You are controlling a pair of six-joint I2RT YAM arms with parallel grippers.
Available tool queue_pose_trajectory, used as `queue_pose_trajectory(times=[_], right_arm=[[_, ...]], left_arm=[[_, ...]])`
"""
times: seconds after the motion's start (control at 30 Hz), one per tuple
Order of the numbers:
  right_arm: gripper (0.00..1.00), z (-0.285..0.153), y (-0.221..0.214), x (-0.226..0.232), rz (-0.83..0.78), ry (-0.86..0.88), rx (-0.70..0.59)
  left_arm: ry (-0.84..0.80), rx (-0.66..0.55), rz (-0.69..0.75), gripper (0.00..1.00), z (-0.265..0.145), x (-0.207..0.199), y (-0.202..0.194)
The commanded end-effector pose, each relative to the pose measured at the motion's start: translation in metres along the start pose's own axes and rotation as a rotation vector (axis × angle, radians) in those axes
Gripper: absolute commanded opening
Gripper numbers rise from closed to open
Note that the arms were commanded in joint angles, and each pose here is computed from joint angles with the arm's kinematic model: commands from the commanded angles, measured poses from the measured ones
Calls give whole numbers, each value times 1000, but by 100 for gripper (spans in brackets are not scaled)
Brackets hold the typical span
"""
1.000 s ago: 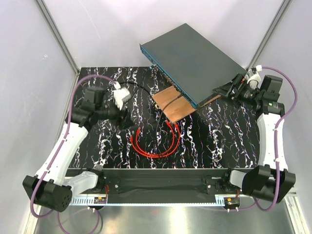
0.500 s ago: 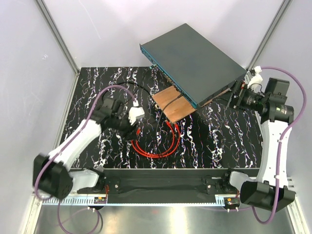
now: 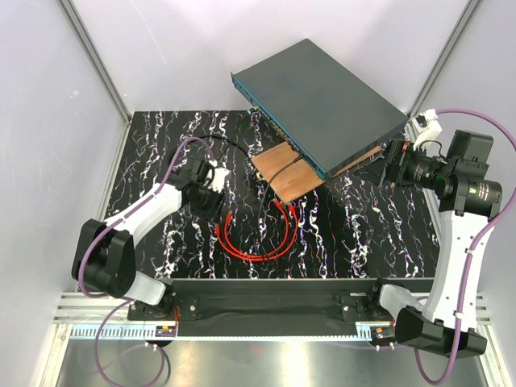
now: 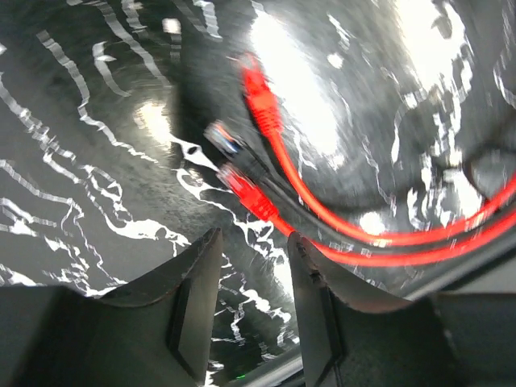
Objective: Insert the plug into the switch port
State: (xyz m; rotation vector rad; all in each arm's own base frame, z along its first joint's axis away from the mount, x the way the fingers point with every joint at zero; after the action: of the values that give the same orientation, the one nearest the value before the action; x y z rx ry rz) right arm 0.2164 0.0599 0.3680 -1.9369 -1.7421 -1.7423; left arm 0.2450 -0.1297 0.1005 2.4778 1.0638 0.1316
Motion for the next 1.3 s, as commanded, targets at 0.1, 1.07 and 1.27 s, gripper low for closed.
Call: queue_pose_trajectory(times=[0.1,1.07,1.27], right_arm=[[100,-2,2,-2,-26,-23,-12],[100,1,9,1,-40,12,18],[100,-2,18,13,-63,54,8]], left_arm=[[130,-13,-258,44,16,17,29],[259,-216,-223,0,-34,29,87],[383,-532,20,0,-174,15,140]])
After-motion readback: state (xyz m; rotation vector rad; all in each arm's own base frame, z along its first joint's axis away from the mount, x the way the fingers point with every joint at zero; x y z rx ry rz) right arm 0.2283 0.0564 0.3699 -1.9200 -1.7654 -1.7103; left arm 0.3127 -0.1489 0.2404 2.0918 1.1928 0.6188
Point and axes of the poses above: each gripper's point midway between its finger pads, its own z axis out along the fingers, its own x axis along the line the jaws close on, y = z × x, the point moved 3 cm from there along -z, back along the fingers, and after that the axes turned 14 degrees about z, right-handed, at the moved point
